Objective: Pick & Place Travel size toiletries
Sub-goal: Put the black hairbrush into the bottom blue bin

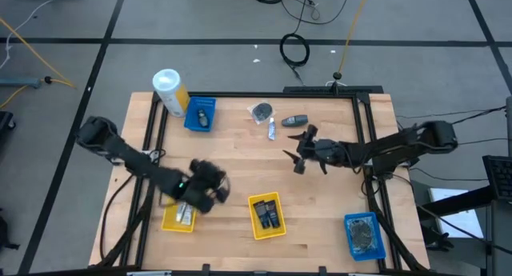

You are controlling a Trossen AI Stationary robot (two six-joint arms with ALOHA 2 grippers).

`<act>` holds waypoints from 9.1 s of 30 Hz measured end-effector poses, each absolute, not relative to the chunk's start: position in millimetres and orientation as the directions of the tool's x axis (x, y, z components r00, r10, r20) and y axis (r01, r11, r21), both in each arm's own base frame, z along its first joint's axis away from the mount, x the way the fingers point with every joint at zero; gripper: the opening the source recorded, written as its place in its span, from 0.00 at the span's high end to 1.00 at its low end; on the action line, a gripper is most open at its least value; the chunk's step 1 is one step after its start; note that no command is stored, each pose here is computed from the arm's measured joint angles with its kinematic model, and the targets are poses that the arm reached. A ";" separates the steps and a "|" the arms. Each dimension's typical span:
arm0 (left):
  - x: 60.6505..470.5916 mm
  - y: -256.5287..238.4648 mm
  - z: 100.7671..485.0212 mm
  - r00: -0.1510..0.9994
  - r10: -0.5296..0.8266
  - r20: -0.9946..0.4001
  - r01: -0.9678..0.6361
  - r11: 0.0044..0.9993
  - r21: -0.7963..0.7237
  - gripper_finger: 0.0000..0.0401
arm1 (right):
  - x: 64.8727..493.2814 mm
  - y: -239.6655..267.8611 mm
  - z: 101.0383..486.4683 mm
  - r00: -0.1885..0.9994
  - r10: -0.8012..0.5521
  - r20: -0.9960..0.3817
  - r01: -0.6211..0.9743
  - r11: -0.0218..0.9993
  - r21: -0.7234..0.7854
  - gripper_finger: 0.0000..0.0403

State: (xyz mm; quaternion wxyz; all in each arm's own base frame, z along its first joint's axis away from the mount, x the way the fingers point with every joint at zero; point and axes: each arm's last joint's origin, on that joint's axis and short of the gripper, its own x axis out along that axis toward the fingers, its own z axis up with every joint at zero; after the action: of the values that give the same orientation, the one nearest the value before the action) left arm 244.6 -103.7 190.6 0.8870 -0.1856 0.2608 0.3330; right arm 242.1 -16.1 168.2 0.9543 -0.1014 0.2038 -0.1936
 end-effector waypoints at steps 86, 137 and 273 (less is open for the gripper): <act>354.3 152.7 135.5 0.248 0.238 -0.939 -0.420 0.900 0.118 1.00 | 201.8 71.3 145.0 0.956 -0.043 -0.290 0.090 0.984 0.152 0.36; 338.6 134.4 108.7 0.438 0.422 -0.794 -0.475 0.859 0.194 0.99 | 206.3 57.6 145.7 0.953 -0.103 -0.284 0.132 0.988 0.085 0.36; 345.0 -7.7 103.0 0.683 -0.092 -0.725 -0.081 0.976 -0.200 0.97 | 289.2 53.9 88.7 0.786 -0.162 -0.597 -0.340 0.693 -0.636 0.34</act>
State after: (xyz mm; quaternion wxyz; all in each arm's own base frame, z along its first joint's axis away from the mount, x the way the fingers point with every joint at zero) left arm 345.0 -7.7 103.0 0.9108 -0.1086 0.3984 -0.0031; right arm 289.2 53.9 88.7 0.8614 -0.3882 0.3234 0.0515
